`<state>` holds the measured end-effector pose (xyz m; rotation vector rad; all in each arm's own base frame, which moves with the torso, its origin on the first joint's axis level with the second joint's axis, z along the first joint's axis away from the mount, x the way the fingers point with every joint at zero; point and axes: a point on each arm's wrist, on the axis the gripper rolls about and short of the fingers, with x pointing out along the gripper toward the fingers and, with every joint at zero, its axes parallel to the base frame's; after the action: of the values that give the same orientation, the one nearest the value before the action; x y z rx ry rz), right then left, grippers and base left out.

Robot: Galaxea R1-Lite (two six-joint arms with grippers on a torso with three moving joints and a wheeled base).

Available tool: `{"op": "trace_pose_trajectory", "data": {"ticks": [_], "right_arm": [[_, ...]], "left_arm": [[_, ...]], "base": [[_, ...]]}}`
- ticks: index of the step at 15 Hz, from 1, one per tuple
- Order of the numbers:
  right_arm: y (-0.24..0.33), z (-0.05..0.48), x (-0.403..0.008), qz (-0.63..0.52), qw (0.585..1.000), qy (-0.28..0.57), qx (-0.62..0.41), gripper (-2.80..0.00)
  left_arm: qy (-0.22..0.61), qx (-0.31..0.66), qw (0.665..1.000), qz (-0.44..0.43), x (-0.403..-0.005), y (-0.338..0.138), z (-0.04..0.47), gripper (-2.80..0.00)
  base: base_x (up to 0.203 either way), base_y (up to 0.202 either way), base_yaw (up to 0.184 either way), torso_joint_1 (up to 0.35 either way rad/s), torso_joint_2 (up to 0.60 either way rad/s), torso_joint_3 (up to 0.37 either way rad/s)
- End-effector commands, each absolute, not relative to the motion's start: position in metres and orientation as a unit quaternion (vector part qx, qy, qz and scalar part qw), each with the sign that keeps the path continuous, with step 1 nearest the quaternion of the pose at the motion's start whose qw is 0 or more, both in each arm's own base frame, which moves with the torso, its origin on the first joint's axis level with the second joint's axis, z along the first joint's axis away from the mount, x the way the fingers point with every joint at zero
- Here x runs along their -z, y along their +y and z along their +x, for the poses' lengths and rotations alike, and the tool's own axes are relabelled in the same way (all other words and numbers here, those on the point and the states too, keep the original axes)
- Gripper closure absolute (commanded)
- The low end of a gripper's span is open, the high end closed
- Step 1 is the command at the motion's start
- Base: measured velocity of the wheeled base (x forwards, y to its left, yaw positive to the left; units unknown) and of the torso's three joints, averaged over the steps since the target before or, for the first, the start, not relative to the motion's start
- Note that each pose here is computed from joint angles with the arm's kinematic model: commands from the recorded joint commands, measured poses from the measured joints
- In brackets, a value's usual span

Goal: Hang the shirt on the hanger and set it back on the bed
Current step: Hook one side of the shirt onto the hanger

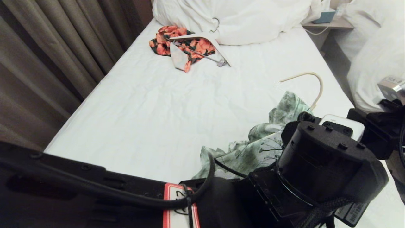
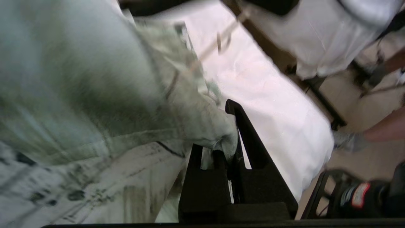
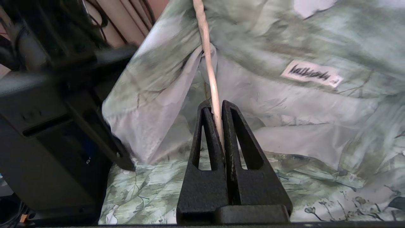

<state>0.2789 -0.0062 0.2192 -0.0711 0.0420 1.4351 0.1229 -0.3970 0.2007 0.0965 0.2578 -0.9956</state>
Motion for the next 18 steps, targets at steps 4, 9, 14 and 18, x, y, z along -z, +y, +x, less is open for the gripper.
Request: {"op": "trace_pose_trajectory", "data": {"ticks": [4,9,14,18], "right_arm": [[-0.007,0.273,-0.224,-0.036,0.753,0.011,-0.657,0.00],[-0.010,0.265,-0.230,-0.042,0.758,0.005,-0.650,0.00],[-0.009,0.257,-0.238,-0.052,0.758,-0.004,-0.650,0.00],[0.002,0.251,-0.245,-0.062,0.744,-0.015,-0.665,0.00]], "left_arm": [[0.107,0.465,0.877,0.064,-0.203,-0.397,0.119,-2.80],[0.141,0.456,0.872,0.104,-0.180,-0.375,0.107,-2.80],[0.189,0.444,0.862,0.155,-0.150,-0.293,0.087,-2.80],[0.184,0.419,0.874,0.161,-0.150,-0.247,0.079,0.00]], "base": [[0.000,0.000,0.000,0.000,0.00,0.000],[0.000,0.000,0.000,0.000,0.00,0.000],[0.000,0.000,0.000,0.000,0.00,0.000],[0.000,0.000,0.000,0.000,0.00,0.000]]}}
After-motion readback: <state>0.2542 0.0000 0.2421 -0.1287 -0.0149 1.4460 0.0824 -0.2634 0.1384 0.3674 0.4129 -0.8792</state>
